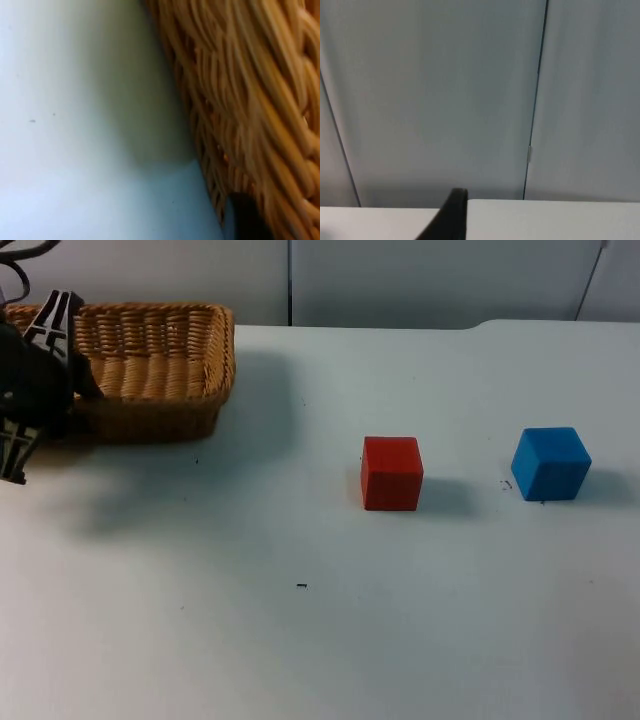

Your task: Pick up the basket with the left hand and place the blue cube into the basket with the right hand.

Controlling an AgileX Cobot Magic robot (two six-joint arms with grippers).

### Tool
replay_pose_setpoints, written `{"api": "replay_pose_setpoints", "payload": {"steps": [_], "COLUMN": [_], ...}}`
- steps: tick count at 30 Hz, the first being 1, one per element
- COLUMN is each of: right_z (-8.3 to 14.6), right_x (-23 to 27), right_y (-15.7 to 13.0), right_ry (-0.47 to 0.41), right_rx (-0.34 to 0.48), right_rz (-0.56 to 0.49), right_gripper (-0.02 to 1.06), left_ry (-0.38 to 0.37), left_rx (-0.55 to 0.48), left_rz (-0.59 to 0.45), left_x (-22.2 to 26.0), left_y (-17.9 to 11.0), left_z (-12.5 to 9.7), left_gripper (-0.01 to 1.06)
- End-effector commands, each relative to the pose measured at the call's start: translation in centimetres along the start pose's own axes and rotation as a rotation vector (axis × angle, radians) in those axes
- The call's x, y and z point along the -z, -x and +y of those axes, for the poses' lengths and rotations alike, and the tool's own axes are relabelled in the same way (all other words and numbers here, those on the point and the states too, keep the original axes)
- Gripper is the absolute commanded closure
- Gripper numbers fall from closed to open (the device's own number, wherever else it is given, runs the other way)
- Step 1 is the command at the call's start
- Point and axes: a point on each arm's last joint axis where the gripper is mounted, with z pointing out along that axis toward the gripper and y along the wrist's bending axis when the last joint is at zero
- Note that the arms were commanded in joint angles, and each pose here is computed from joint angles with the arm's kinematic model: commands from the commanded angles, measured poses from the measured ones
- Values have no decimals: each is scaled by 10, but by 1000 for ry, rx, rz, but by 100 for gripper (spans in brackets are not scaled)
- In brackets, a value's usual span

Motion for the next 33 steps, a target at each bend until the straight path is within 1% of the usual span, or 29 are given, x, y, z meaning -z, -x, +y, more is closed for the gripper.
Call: {"api": "replay_pose_setpoints", "payload": {"steps": [1, 2, 3, 5, 6, 12, 16, 20, 21, 24, 25, 28, 29, 31, 33], "right_z": [-2, -2, -2, -2, -2, -2, -2, -2, -2, -2, -2, -2, -2, -2, -2], "right_x": [1, 1, 1, 1, 1, 1, 1, 1, 1, 1, 1, 1, 1, 1, 0], "right_y": [4, 4, 4, 4, 4, 5, 5, 5, 5, 4, 4, 3, 3, 3, 2], "right_ry": [-7, -7, -7, -7, -7, -7, -7, -7, -7, -7, -7, -7, -7, -7, -7], "right_rx": [2, 2, 2, 2, 2, 2, 2, 2, 2, 2, 2, 2, 2, 2, 2], "right_rz": [-23, -23, -23, -23, -23, -30, -30, -30, -30, -17, -17, -15, -15, -10, -7], "right_gripper": [0, 0, 0, 0, 0, 0, 0, 0, 0, 0, 0, 0, 0, 0, 0], "left_ry": [14, 14, 21, 36, 40, 49, 42, -7, -7, -48, -48, -96, -96, -108, -136], "left_rx": [3, 3, -5, -19, -26, -18, 17, 28, 28, 32, 32, 39, 39, 41, 38], "left_rz": [-37, -37, -52, -85, -93, -115, -117, -130, -130, -129, -129, -161, -161, -183, -189], "left_x": [-2, -2, -2, -3, -3, -3, -2, 14, 14, 32, 32, 67, 67, 87, 111], "left_y": [-9, -9, -11, -15, -18, -25, -26, -25, -25, -27, -27, -30, -30, -30, -31], "left_z": [-2, -2, -2, -2, -2, -3, -4, -18, -18, -27, -27, -32, -32, -28, -24], "left_gripper": [87, 87, 90, 101, 105, 105, 105, 105, 105, 105, 105, 105, 105, 105, 105]}}
